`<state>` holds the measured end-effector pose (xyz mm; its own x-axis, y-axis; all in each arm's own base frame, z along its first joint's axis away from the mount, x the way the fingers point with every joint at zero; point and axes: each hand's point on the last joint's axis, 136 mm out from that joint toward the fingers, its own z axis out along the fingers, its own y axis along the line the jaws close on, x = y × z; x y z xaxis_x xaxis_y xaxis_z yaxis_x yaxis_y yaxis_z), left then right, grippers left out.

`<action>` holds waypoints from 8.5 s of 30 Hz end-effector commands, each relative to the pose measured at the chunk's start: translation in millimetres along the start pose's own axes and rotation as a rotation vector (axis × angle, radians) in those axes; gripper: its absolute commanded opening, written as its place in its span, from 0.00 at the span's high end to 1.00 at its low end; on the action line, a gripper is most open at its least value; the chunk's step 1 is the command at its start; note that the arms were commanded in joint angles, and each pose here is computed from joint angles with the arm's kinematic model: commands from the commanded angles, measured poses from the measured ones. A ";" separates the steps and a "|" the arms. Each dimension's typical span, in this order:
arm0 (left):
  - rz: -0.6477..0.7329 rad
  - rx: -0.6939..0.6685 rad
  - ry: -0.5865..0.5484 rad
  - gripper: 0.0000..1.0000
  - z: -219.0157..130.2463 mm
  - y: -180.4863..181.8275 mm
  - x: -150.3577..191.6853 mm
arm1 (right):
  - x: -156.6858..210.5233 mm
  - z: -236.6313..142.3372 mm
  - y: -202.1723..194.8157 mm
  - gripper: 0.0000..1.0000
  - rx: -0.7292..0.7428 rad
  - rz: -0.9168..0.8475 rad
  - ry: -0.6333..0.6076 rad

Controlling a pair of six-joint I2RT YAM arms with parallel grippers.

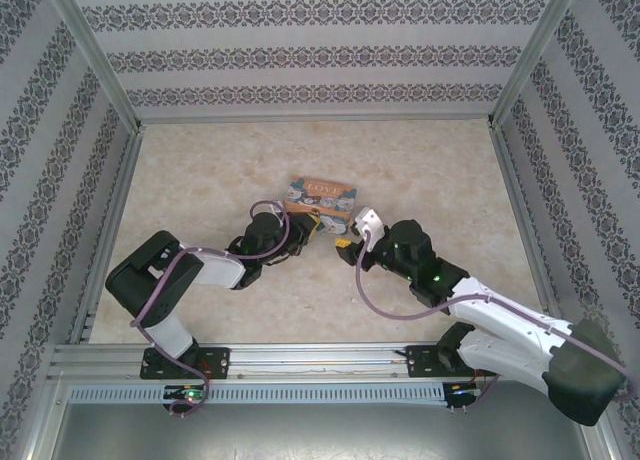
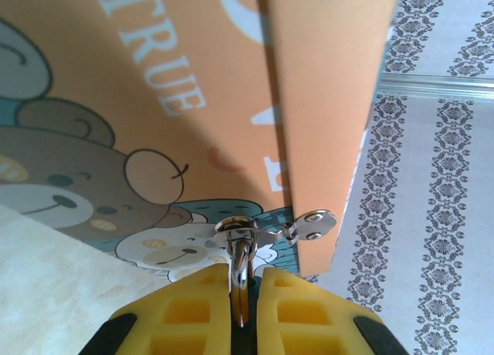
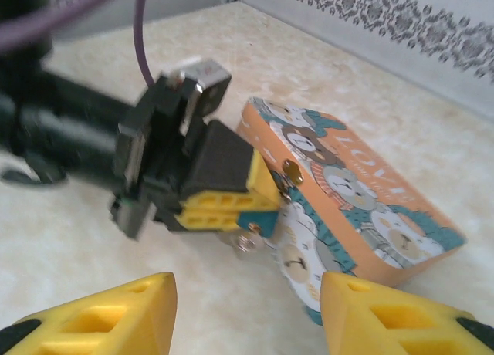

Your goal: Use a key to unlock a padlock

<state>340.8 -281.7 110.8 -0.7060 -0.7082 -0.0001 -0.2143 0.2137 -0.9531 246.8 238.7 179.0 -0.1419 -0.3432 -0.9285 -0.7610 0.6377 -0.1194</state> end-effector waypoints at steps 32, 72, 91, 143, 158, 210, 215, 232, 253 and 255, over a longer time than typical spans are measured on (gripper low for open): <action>0.022 -0.004 0.075 0.92 0.3 -21.0 15.1 | 36.1 70.4 15.4 0.67 -0.047 -0.644 0.183; 0.009 0.005 0.094 0.92 -0.4 -17.4 18.9 | 34.8 87.2 2.6 1.00 0.081 -0.400 0.111; 0.024 -0.055 0.089 0.78 3.1 15.9 29.3 | 55.4 79.4 18.4 1.00 0.047 -0.054 -0.021; 0.729 -0.179 -0.395 0.50 -128.1 -89.2 -53.7 | 137.2 19.9 -25.1 1.00 -0.104 1.288 0.148; 0.699 -0.186 -0.394 0.50 -129.0 -80.7 -54.7 | 146.5 26.5 -21.1 0.91 -0.123 1.317 0.189; 0.479 -0.248 0.280 0.64 50.5 -38.7 -20.5 | 80.1 42.1 -76.5 0.02 -0.129 1.160 0.060; 0.460 -0.304 0.310 0.65 48.5 -15.7 -22.3 | 77.7 48.9 -80.0 0.02 -0.138 1.132 0.059; 0.440 -0.373 0.303 0.65 23.9 10.6 -24.1 | 70.9 62.7 -97.0 0.02 -0.101 1.093 0.016; 0.442 -0.357 0.307 0.68 21.5 6.1 -23.9 | 103.0 38.8 -53.9 0.37 -0.162 0.997 0.154; 0.441 -0.356 0.308 0.68 21.4 6.1 -23.4 | 102.4 44.1 -51.4 0.37 -0.179 0.989 0.159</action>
<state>380.2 -288.2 106.8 -0.9186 -0.2888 -0.2698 0.0051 0.6740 -0.7388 297.2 194.2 77.3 -0.8387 0.2286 -0.4942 -0.2958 0.5707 0.7660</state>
